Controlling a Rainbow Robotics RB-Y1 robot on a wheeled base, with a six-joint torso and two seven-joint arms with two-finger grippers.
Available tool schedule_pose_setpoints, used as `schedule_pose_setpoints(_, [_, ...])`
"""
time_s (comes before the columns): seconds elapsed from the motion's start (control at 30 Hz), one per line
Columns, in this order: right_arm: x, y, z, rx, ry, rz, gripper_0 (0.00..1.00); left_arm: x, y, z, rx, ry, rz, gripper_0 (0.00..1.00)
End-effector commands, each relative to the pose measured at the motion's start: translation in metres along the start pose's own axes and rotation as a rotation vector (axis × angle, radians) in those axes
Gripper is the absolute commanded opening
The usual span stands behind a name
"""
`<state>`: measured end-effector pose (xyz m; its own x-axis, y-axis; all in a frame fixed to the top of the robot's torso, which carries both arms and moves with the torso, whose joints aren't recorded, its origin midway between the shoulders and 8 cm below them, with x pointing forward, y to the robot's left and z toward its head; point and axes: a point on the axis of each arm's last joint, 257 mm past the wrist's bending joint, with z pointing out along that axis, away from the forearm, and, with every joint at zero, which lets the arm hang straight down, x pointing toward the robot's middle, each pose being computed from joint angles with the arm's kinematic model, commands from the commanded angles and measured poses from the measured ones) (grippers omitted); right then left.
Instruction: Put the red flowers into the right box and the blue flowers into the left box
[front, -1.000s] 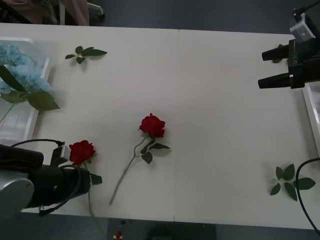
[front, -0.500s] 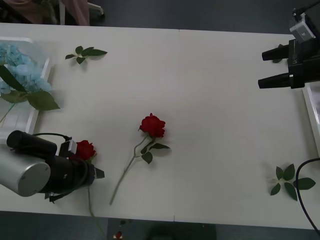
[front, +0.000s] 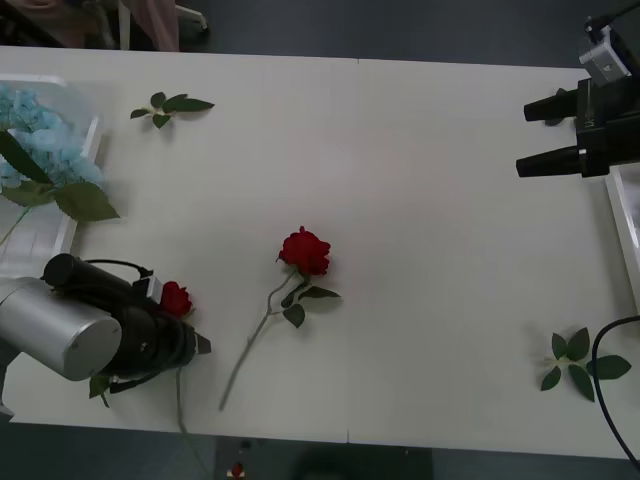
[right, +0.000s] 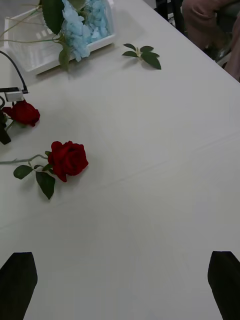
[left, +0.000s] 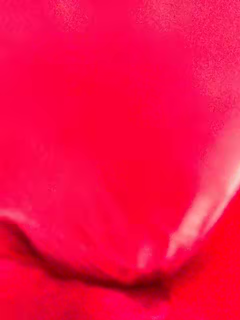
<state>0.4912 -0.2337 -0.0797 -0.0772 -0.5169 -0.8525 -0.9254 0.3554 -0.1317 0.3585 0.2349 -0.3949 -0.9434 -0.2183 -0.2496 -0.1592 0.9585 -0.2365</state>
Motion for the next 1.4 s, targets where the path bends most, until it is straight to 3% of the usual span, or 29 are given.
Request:
schedule_pose_setpoints(0.03, [-0.008, -0.005, -0.008, 0.022, 0.001, -0.046, 1.00, -0.011, -0.008, -0.004, 0.001, -0.029, 0.033, 0.86])
schedule_pose_setpoints(0.1, [-0.008, -0.005, -0.008, 0.022, 0.001, -0.046, 1.00, -0.011, -0.007, -0.003, -0.006, -0.033, 0.047, 0.70])
schedule_pose_setpoints(0.2, [-0.008, -0.005, -0.008, 0.022, 0.001, -0.046, 1.00, -0.012, -0.007, -0.002, -0.016, -0.038, 0.064, 0.61])
schedule_pose_setpoints(0.33, [-0.008, -0.005, -0.008, 0.022, 0.001, -0.046, 1.00, -0.014, -0.008, -0.002, -0.028, -0.046, 0.084, 0.40])
schedule_pose_setpoints(0.57, [-0.008, -0.005, -0.008, 0.022, 0.001, -0.046, 1.00, -0.017, -0.006, -0.001, -0.047, -0.056, 0.107, 0.12])
schedule_pose_setpoints(0.73, [-0.008, -0.005, -0.008, 0.022, 0.001, -0.046, 1.00, -0.018, -0.003, -0.001, -0.055, -0.062, 0.116, 0.00])
schedule_pose_setpoints(1.13, [-0.008, -0.005, -0.008, 0.022, 0.001, -0.046, 1.00, -0.043, -0.004, -0.010, -0.039, -0.141, 0.157, 0.00])
schedule_pose_setpoints(1.4, [-0.008, -0.005, -0.008, 0.022, 0.001, -0.046, 1.00, -0.086, -0.049, -0.070, 0.057, -0.296, 0.299, 0.00])
